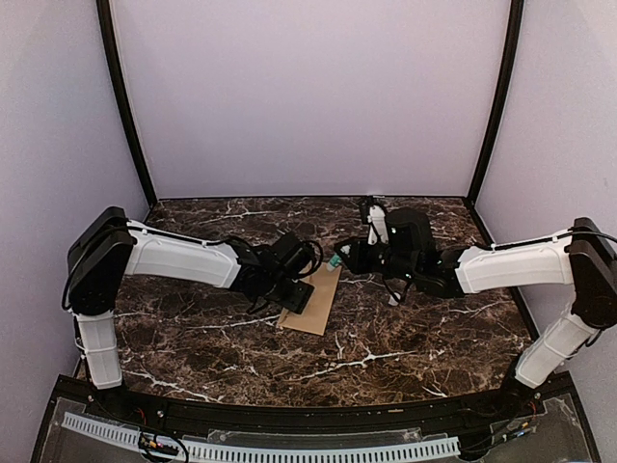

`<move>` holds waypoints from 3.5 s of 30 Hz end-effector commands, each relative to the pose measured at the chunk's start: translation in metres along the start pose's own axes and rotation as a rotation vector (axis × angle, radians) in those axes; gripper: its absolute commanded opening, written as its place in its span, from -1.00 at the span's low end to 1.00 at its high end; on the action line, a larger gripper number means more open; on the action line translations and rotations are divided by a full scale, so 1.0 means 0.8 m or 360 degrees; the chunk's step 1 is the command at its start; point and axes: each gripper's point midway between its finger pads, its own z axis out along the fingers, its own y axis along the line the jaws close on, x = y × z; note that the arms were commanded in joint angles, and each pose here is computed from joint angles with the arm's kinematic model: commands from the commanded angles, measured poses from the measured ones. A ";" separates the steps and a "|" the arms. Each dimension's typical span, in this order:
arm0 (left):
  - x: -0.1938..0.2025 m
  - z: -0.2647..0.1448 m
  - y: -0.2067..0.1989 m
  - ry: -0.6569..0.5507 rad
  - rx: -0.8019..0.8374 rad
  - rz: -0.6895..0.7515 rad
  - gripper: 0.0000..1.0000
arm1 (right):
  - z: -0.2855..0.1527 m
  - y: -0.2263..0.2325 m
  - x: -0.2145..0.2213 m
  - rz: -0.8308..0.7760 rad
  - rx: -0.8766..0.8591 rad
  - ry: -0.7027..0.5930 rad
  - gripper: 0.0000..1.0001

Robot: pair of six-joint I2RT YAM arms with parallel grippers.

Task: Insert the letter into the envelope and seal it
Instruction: Paint the envelope at the center of the board.

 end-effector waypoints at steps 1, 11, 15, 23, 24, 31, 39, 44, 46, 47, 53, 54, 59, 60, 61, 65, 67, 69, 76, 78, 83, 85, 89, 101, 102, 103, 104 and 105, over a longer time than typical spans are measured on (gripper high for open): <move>0.008 0.001 0.008 0.0038 -0.0128 0.0117 0.32 | -0.005 0.009 -0.020 0.0023 -0.0033 -0.0095 -1.00; 0.014 0.000 0.013 0.0064 -0.0167 0.0100 -0.79 | 0.009 0.010 -0.005 0.0039 -0.0065 -0.0049 -1.00; 0.023 -0.002 0.015 0.0070 -0.0151 0.0046 -1.00 | 0.021 0.012 0.007 0.0047 -0.0093 -0.0001 -1.00; 0.025 -0.016 0.011 0.0004 -0.0025 -0.0159 -1.00 | 0.036 0.013 0.017 0.0073 -0.0111 0.0036 -1.00; 0.021 -0.017 0.009 -0.0014 0.0019 -0.0185 -1.00 | 0.040 0.014 0.020 0.0071 -0.0115 0.0048 -1.00; 0.008 -0.032 -0.002 -0.0066 0.0226 -0.0271 -1.00 | 0.053 0.021 0.026 0.0090 -0.0166 0.0089 -1.00; 0.015 -0.027 0.002 -0.0039 0.0346 -0.0367 -1.00 | 0.065 0.013 0.037 0.0103 -0.0120 0.0119 -1.00; 0.027 -0.018 0.005 -0.0002 0.0344 -0.0375 -1.00 | 0.071 -0.004 0.053 0.0092 -0.0036 0.0153 -1.00; 0.029 -0.016 0.005 0.0006 0.0351 -0.0379 -1.00 | 0.077 -0.007 0.059 0.0085 -0.0025 0.0173 -1.00; 0.029 -0.016 0.004 0.0007 0.0355 -0.0379 -1.00 | 0.079 -0.007 0.061 0.0082 -0.0024 0.0176 -1.00; 0.030 -0.015 0.005 0.0010 0.0355 -0.0380 -1.00 | 0.088 -0.014 0.067 0.0061 0.0016 0.0191 -1.00; 0.030 -0.015 0.005 0.0011 0.0355 -0.0380 -1.00 | 0.089 -0.015 0.068 0.0057 0.0018 0.0192 -1.00; 0.031 -0.014 0.005 0.0013 0.0355 -0.0385 -1.00 | 0.091 -0.020 0.069 0.0041 0.0046 0.0186 -1.00; 0.031 -0.014 0.004 0.0016 0.0356 -0.0384 -1.00 | 0.092 -0.021 0.067 0.0038 0.0052 0.0178 -1.00; 0.032 -0.014 0.004 0.0017 0.0356 -0.0384 -1.00 | 0.092 -0.022 0.067 0.0034 0.0060 0.0172 -1.00; 0.031 -0.014 0.004 0.0016 0.0355 -0.0384 -1.00 | 0.098 -0.026 0.067 0.0005 0.0091 0.0170 -1.00; 0.030 -0.014 0.004 0.0015 0.0354 -0.0384 -1.00 | 0.102 -0.028 0.067 -0.0008 0.0102 0.0167 -1.00; 0.030 -0.014 0.004 0.0015 0.0354 -0.0386 -1.00 | 0.105 -0.029 0.066 -0.0020 0.0110 0.0164 -1.00; 0.029 -0.014 0.004 0.0015 0.0357 -0.0392 -1.00 | 0.110 -0.043 0.077 -0.0040 0.0190 0.0197 -1.00; 0.029 -0.014 0.004 0.0015 0.0358 -0.0389 -1.00 | 0.111 -0.046 0.082 -0.0042 0.0198 0.0212 -1.00; 0.029 -0.014 0.004 0.0014 0.0353 -0.0390 -1.00 | 0.113 -0.044 0.094 -0.0046 0.0172 0.0263 -1.00; 0.029 -0.013 0.004 0.0014 0.0352 -0.0388 -1.00 | 0.113 -0.041 0.098 -0.0051 0.0154 0.0284 -1.00; 0.028 -0.013 0.006 0.0010 0.0345 -0.0390 -1.00 | 0.110 -0.034 0.108 -0.0056 0.0115 0.0329 -1.00; 0.027 -0.013 0.008 0.0009 0.0333 -0.0391 -1.00 | 0.092 -0.013 0.125 -0.0074 0.0049 0.0418 -1.00; 0.026 -0.013 0.008 0.0008 0.0333 -0.0391 -1.00 | 0.090 -0.012 0.126 -0.0072 0.0040 0.0423 -1.00; 0.027 -0.013 0.008 0.0009 0.0333 -0.0391 -1.00 | 0.089 -0.010 0.126 -0.0070 0.0032 0.0430 -1.00; 0.027 -0.013 0.008 0.0009 0.0333 -0.0391 -1.00 | 0.088 -0.008 0.127 -0.0072 0.0024 0.0434 -1.00; 0.027 -0.013 0.008 0.0009 0.0333 -0.0391 -1.00 | 0.088 -0.007 0.127 -0.0070 0.0020 0.0440 -1.00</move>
